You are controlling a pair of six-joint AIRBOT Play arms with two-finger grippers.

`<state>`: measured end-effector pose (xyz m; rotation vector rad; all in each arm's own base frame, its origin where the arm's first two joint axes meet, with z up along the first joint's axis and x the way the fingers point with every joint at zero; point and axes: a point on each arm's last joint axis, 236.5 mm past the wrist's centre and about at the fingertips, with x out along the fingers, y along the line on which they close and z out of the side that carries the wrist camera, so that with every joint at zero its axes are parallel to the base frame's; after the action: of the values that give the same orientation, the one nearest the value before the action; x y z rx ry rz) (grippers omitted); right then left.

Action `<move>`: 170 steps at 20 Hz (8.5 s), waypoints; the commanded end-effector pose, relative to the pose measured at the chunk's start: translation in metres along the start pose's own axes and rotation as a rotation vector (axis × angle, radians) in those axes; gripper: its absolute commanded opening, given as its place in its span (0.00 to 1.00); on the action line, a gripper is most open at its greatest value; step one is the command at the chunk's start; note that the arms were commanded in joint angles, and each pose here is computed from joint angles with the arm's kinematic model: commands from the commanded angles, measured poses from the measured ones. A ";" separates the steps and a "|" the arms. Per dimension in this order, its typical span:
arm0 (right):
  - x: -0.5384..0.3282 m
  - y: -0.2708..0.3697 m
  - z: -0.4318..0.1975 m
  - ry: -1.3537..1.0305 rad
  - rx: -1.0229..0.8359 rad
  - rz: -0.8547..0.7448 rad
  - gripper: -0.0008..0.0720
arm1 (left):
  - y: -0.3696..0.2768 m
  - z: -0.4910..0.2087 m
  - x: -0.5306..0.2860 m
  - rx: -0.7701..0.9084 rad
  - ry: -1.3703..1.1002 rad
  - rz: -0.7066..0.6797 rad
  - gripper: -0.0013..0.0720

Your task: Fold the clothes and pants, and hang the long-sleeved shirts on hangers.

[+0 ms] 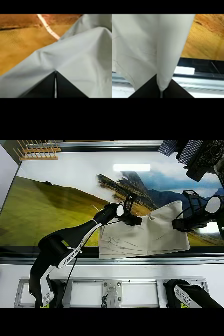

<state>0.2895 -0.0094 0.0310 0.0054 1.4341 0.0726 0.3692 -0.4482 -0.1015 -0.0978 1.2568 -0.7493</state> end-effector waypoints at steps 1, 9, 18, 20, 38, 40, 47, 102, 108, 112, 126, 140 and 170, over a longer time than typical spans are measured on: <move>-0.005 0.000 -0.003 0.005 -0.001 -0.001 0.04 | 0.009 0.006 0.012 -0.006 0.008 0.007 0.02; -0.025 0.002 -0.004 0.018 -0.007 0.002 0.04 | -0.051 0.030 -0.041 0.095 -0.050 -0.065 0.02; -0.045 0.024 -0.003 0.022 -0.061 0.020 0.04 | -0.078 -0.045 0.037 0.155 0.109 -0.065 0.02; -0.049 0.034 0.001 0.007 -0.075 0.024 0.04 | -0.081 -0.049 0.040 0.160 0.116 -0.066 0.02; -0.051 0.086 0.004 -0.018 -0.161 0.065 0.04 | -0.045 0.040 -0.080 0.108 -0.060 -0.058 0.02; -0.051 0.089 0.009 -0.039 -0.169 0.070 0.04 | -0.031 0.052 -0.106 0.110 -0.084 -0.048 0.02; -0.051 0.098 0.011 -0.054 -0.184 0.088 0.04 | 0.066 0.035 -0.163 0.016 -0.044 0.127 0.02; 0.144 0.162 0.020 -0.044 0.162 0.768 0.83 | 0.121 -0.095 -0.207 -0.208 -0.112 0.199 0.02; 0.130 0.176 0.039 -0.136 0.070 0.776 0.04 | 0.119 -0.097 -0.206 -0.213 -0.105 0.195 0.02; 0.098 0.064 0.075 -0.301 0.207 0.514 0.04 | 0.119 -0.097 -0.206 -0.213 -0.103 0.195 0.02; 0.056 -0.251 -0.115 -0.415 1.249 -0.119 0.04 | 0.120 -0.097 -0.206 -0.212 -0.104 0.195 0.02; -0.075 -0.227 -0.038 -0.749 0.762 -0.270 0.71 | 0.124 -0.080 -0.243 -0.226 -0.274 0.203 0.02; -0.075 0.121 0.057 -0.716 -0.063 0.426 0.04 | 0.124 -0.085 -0.245 -0.246 -0.291 0.201 0.02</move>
<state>0.3303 0.1091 0.1186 0.2609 0.6960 0.4223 0.3248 -0.1891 0.0140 -0.2698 1.0570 -0.3874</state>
